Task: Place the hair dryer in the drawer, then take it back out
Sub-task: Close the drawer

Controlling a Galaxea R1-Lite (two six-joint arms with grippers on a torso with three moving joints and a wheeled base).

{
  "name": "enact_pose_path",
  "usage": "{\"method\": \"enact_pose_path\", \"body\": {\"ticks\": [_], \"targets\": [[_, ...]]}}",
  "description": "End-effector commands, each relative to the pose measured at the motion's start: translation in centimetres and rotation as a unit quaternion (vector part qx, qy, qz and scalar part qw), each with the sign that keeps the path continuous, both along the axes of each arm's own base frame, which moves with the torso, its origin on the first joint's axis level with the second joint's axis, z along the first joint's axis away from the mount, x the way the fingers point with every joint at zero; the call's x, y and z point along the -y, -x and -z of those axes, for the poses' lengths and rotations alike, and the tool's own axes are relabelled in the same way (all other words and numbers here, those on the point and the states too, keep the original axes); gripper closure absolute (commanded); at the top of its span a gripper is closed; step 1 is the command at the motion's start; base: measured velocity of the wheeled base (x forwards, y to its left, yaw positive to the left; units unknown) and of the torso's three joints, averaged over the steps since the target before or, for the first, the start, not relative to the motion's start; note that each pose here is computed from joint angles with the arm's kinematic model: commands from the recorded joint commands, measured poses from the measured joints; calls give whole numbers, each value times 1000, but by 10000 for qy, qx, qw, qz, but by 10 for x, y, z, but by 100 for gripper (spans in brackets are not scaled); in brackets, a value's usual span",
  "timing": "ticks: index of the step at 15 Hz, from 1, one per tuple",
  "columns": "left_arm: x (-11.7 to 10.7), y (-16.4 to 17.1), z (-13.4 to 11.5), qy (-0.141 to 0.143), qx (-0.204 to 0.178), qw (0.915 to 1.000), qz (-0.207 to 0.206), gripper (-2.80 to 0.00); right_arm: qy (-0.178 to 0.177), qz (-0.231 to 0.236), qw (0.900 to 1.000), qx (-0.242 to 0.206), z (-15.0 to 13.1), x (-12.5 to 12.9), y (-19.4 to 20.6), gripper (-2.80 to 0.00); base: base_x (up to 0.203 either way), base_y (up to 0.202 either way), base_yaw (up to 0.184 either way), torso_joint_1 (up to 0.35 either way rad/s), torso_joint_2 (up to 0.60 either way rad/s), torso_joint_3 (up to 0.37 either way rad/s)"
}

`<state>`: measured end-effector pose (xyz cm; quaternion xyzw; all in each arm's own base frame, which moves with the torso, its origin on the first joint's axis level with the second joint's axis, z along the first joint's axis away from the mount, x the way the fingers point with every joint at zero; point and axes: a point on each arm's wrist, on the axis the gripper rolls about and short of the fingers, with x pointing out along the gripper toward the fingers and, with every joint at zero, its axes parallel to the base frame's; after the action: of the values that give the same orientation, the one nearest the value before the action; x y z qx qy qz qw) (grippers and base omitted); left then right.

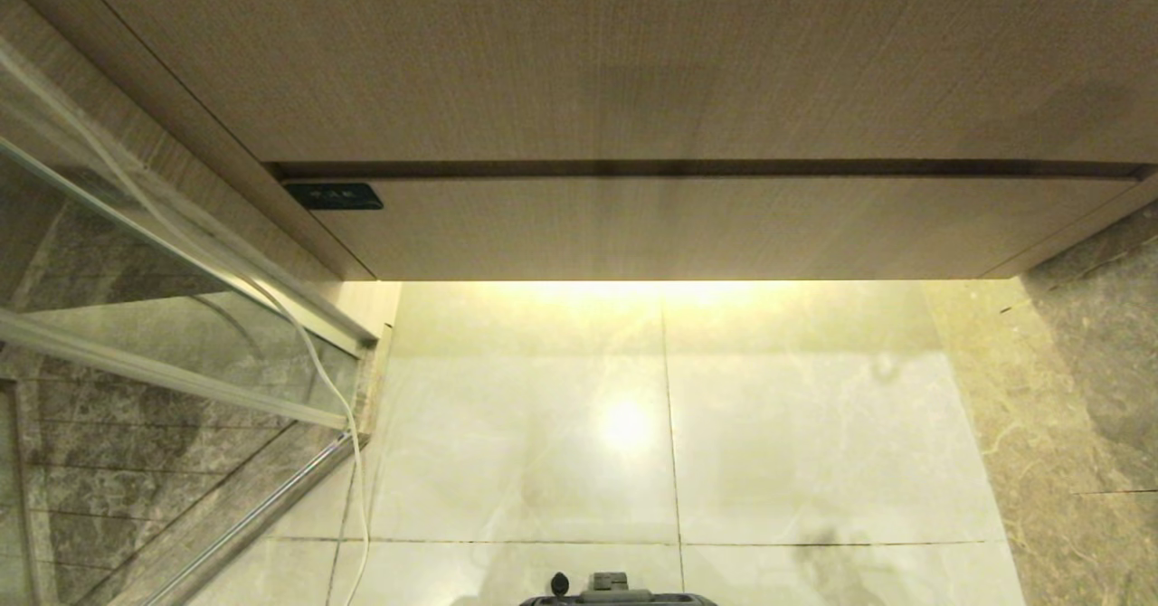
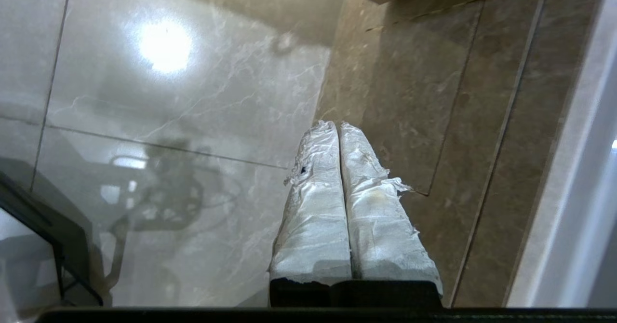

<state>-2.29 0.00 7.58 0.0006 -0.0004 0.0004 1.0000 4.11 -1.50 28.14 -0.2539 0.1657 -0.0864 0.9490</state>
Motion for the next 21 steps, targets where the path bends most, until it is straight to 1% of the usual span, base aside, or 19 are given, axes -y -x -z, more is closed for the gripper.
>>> {"method": "enact_pose_path", "body": {"ticks": [1,3,7,8,9,11,12,14,17,19,21], "targets": [[0,0,0,-1,3,10000,-3,0,169,31,9994,312,-3,-10,21,0,0,0,0,0,0,0],[0,0,0,-1,3,10000,4,0,161,38,9994,296,-2,-12,26,0,0,0,0,0,0,0],[0,0,0,-1,3,10000,4,0,59,47,9999,99,0,-16,33,0,0,0,0,0,0,0],[0,0,0,-1,-4,10000,4,0,6,56,10000,-20,-1,-18,38,0,0,0,0,0,0,0],[0,0,0,1,3,10000,4,0,18,39,10000,-7,0,-18,39,0,0,0,0,0,0,0],[0,0,0,-1,3,10000,4,0,121,0,9997,197,6,-20,41,0,0,0,0,0,0,0],[0,0,0,-1,-3,10000,0,0,134,18,9996,229,8,-20,42,0,0,0,0,0,0,0],[0,0,0,-1,3,10000,4,0,113,104,9997,201,6,-18,38,0,0,0,0,0,0,0],[0,0,0,-1,3,10000,1,0,94,66,9998,171,5,-16,34,0,0,0,0,0,0,0],[0,0,0,3,-4,10000,3,0,141,47,9995,275,5,-16,34,0,0,0,0,0,0,0],[0,0,0,1,3,10000,-3,0,117,48,9997,232,6,-15,31,0,0,0,0,0,0,0]]}}
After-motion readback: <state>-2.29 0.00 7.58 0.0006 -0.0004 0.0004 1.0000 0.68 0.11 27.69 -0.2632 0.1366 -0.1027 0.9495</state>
